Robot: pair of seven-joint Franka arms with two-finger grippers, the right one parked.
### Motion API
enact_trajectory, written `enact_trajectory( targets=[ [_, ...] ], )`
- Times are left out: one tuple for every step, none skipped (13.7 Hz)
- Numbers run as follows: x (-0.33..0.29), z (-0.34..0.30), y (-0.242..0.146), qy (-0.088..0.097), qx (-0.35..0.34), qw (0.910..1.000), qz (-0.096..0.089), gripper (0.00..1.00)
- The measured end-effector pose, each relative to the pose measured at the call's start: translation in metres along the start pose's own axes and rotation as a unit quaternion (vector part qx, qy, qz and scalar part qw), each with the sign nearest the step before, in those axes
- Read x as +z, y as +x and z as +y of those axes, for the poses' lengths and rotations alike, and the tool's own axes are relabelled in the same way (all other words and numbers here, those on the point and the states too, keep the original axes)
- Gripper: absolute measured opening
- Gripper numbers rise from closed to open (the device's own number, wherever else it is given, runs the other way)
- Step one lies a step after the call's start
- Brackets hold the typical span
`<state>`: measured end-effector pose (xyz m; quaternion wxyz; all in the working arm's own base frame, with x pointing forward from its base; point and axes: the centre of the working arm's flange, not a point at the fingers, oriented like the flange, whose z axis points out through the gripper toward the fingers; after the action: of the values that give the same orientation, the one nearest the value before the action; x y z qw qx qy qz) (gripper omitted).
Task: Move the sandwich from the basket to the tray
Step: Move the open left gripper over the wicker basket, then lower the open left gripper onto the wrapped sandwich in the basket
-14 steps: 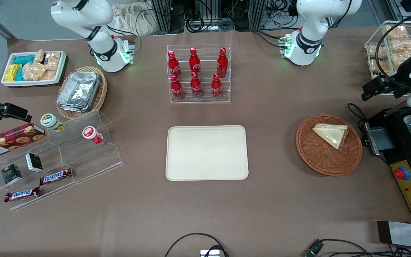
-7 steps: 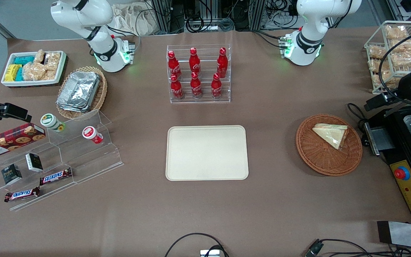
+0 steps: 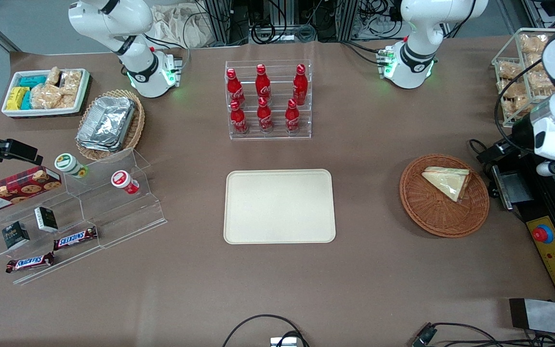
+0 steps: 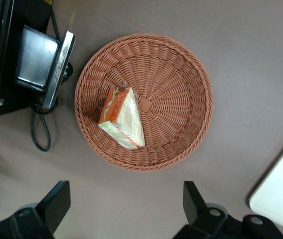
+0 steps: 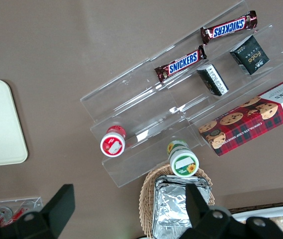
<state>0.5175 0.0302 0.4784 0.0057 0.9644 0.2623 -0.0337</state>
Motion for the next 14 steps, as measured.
enact_trajectory(
  targets=[
    [0.011, -0.004, -0.003, -0.006, -0.019, 0.9998, 0.01, 1.0],
    [0.021, -0.008, -0.006, -0.009, -0.031, 0.9994, 0.016, 1.0],
    [0.029, -0.01, -0.008, -0.011, -0.038, 0.9991, 0.018, 1.0],
    [0.035, -0.012, -0.009, -0.012, -0.044, 0.9988, 0.019, 1.0],
    [0.04, -0.015, -0.009, -0.014, -0.054, 0.9982, 0.022, 1.0],
    [0.044, -0.018, -0.007, -0.017, -0.067, 0.9973, 0.025, 1.0],
    [0.049, -0.023, -0.006, -0.02, -0.081, 0.9962, 0.026, 1.0],
    [0.056, -0.026, -0.005, -0.024, -0.094, 0.995, 0.026, 1.0],
    [0.062, -0.03, -0.005, -0.027, -0.103, 0.9939, 0.028, 1.0],
    [0.07, -0.036, -0.003, -0.03, -0.114, 0.9926, 0.03, 1.0],
    [0.079, -0.043, -0.001, -0.032, -0.122, 0.9914, 0.033, 1.0],
    [0.088, -0.049, 0.001, -0.034, -0.13, 0.9903, 0.036, 1.0],
    [0.1, -0.052, 0.004, -0.036, -0.134, 0.9895, 0.038, 1.0],
    [0.112, -0.053, 0.005, -0.038, -0.138, 0.9889, 0.041, 1.0]
  ],
)
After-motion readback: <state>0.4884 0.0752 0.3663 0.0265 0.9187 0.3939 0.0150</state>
